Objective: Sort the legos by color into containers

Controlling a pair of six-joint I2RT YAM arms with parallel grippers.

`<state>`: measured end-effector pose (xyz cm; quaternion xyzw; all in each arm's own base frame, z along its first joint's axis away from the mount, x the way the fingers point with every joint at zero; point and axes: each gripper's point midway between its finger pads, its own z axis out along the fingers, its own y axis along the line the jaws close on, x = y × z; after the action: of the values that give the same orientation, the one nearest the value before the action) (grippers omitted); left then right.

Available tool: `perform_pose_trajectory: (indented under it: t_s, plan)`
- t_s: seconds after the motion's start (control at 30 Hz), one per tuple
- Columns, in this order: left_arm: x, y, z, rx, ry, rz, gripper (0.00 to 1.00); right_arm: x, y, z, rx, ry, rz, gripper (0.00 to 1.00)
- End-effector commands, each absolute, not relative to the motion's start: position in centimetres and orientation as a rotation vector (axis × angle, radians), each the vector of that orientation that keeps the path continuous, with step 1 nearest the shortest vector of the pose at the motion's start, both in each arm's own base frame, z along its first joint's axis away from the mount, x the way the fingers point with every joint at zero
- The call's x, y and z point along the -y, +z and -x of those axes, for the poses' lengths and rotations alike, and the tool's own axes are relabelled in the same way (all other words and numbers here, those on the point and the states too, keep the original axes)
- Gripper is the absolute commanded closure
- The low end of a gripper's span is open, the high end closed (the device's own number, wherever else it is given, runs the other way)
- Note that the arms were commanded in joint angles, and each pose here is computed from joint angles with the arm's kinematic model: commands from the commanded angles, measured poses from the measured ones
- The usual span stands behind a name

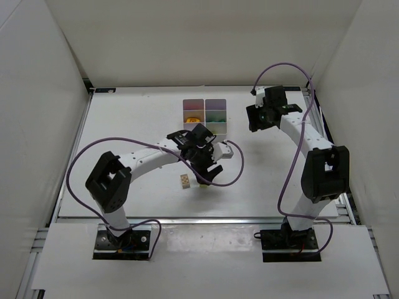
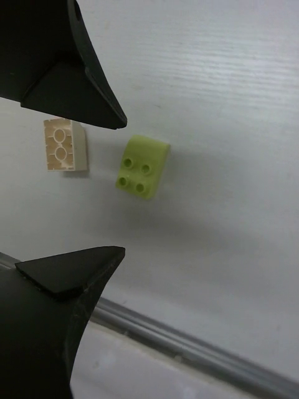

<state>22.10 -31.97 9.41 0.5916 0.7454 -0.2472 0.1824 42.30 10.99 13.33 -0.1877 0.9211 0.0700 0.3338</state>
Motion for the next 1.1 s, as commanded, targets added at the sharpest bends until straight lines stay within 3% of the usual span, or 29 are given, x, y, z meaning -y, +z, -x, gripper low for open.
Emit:
perform_pose_trajectory:
  t_s: [0.0, 0.27, 0.53, 1.07]
  plan:
    - [32.8, 10.2, -24.6, -2.210, -0.505, -1.412, 0.14, -11.2, 15.2, -42.7, -2.334, 0.186, 0.503, 0.38]
    - [33.7, 10.1, -24.3, -2.384, -0.403, -1.037, 0.22, -11.1, 15.2, -42.3, -2.337, 0.185, 0.521, 0.39]
    - [30.6, 9.1, -25.3, -2.474, -0.173, -0.804, 0.29, -11.1, 15.0, -41.6, -2.342, 0.195, 0.533, 0.39]
    - [29.7, 5.6, -21.9, -2.624, -0.257, -0.780, 0.31, -11.4, 13.8, -40.3, -2.367, 0.236, 0.552, 0.39]
